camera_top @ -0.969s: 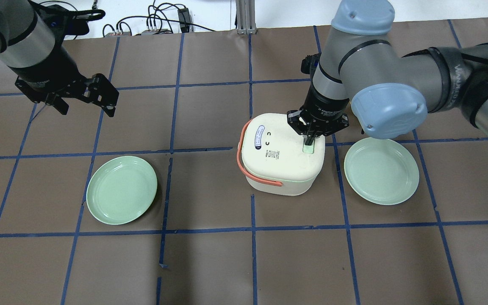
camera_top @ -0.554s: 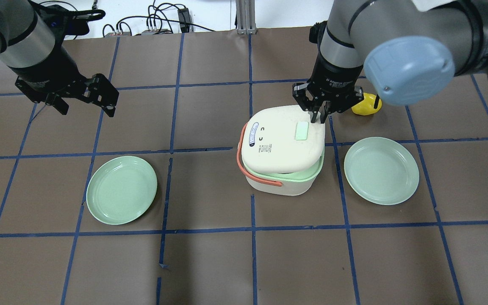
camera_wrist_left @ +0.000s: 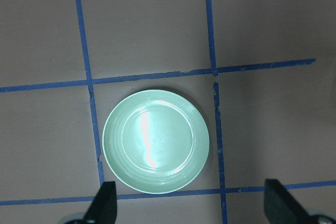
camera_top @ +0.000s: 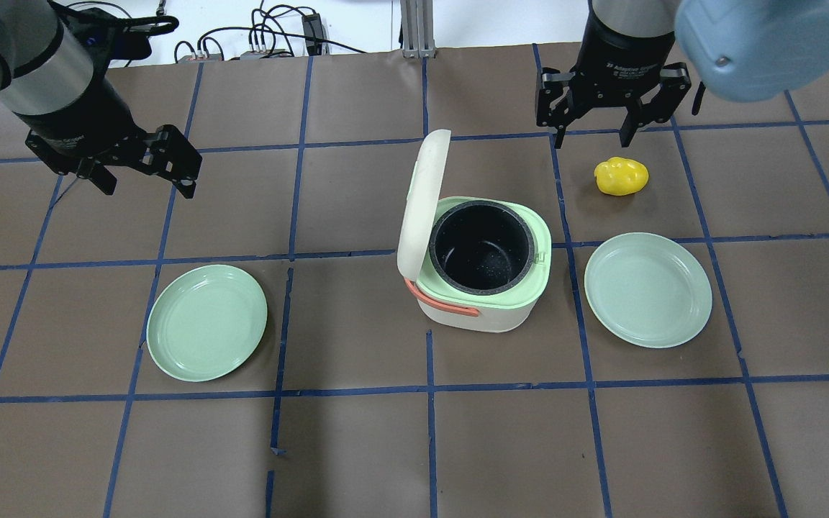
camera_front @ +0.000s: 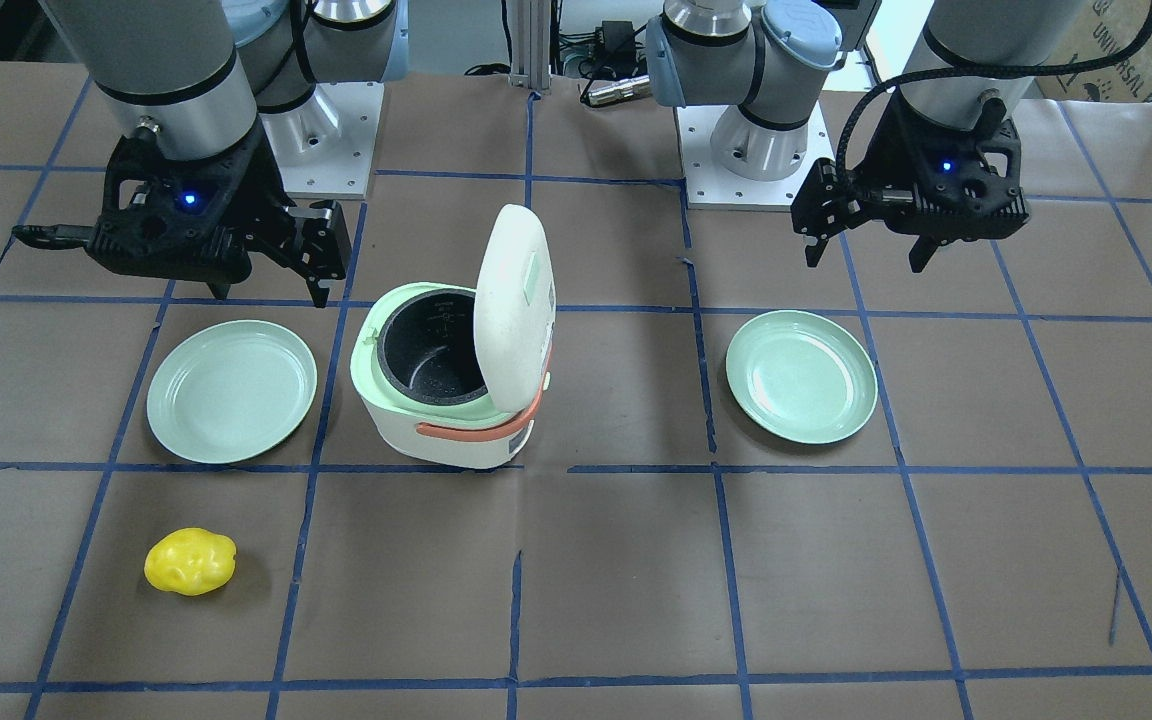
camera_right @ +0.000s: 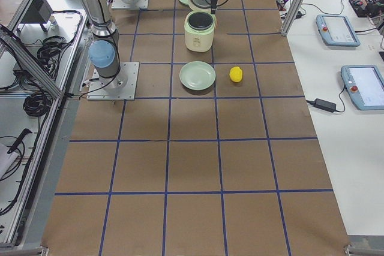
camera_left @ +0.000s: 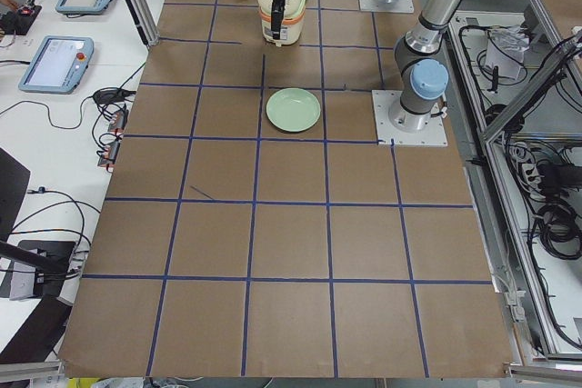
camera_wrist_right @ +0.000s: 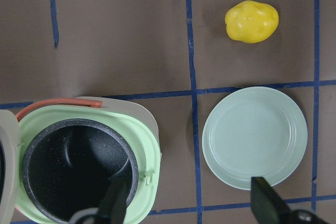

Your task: Press rice cooker button

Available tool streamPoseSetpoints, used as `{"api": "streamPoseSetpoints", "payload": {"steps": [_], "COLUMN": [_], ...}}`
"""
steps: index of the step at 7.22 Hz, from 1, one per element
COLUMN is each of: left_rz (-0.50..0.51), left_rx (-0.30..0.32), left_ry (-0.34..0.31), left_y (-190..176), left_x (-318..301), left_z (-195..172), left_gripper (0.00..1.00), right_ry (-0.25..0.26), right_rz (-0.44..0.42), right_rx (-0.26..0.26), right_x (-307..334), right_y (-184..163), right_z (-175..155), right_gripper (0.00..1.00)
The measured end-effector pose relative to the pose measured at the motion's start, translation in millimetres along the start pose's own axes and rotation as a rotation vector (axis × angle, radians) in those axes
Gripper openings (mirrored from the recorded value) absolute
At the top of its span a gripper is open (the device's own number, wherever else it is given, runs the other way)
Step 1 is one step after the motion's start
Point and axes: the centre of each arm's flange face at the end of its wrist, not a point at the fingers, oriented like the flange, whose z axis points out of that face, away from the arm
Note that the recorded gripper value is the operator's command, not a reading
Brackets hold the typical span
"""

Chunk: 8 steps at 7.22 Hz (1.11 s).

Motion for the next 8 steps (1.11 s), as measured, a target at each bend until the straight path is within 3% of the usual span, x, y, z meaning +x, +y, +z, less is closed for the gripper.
{"api": "streamPoseSetpoints", "payload": {"steps": [4,8], "left_rz": [0.000,0.000], "left_rx": [0.000,0.000], "left_ry": [0.000,0.000], "left_y": [0,0], "left_x": [0,0], "left_z": [0,0], "left_gripper": [1.00,1.00], "right_ry": [-0.022,-0.023], "right_rz": [-0.028,-0.051], "right_rx": [-0.036,-0.038], "right_x": [10,10], "right_y": [2,2], "right_z": [11,13], "right_gripper": [1.00,1.00]}}
